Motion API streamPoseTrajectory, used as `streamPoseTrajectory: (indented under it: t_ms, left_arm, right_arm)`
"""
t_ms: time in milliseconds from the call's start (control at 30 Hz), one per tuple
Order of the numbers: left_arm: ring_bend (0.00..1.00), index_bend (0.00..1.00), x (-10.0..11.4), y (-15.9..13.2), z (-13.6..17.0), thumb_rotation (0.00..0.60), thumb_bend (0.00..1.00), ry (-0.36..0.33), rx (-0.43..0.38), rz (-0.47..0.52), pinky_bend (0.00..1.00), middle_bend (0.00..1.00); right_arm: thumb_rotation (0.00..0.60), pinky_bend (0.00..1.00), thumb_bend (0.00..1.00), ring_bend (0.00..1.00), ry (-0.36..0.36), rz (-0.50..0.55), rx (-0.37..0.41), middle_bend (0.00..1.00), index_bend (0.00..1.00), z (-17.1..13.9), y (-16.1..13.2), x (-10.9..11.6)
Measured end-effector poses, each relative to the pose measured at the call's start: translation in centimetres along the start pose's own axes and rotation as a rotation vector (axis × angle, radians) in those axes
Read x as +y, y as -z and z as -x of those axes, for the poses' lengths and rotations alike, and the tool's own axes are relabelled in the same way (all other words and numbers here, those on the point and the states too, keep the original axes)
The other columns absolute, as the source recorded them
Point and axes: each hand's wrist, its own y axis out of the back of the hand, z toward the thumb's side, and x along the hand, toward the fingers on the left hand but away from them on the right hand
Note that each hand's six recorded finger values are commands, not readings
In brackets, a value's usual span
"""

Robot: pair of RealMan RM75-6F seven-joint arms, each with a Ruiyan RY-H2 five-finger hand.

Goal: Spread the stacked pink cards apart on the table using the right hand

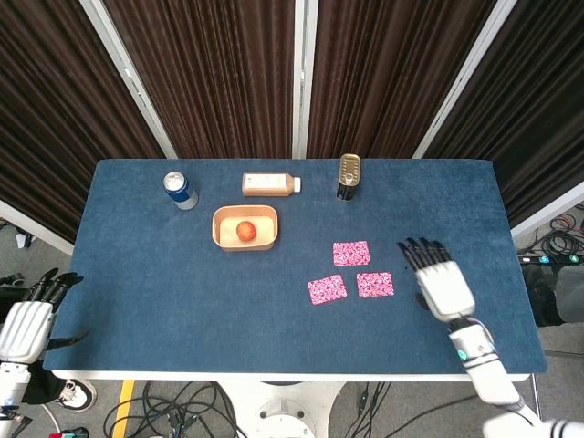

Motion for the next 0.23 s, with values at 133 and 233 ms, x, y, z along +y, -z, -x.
streamPoseTrajectory:
  t_ms: [133, 233]
  left_arm:
    - [0.02, 0.18, 0.1, -0.2, 0.0, 0.6, 0.01, -0.002, -0.005, -0.003, 0.19, 0.15]
    - [0.02, 0.18, 0.0, -0.3, 0.0, 0.6, 0.01, 0.002, -0.011, -0.006, 0.19, 0.15]
  right_arm:
    - [0.6, 0.0, 0.06, 0.0, 0.036, 0.031, -0.059, 0.0, 0.0, -3.6, 2.6, -0.9]
    - [0.6, 0.0, 0.06, 0.0, 0.046, 0.039, -0.09, 0.0, 0.0, -6.2, 4.1, -1.5]
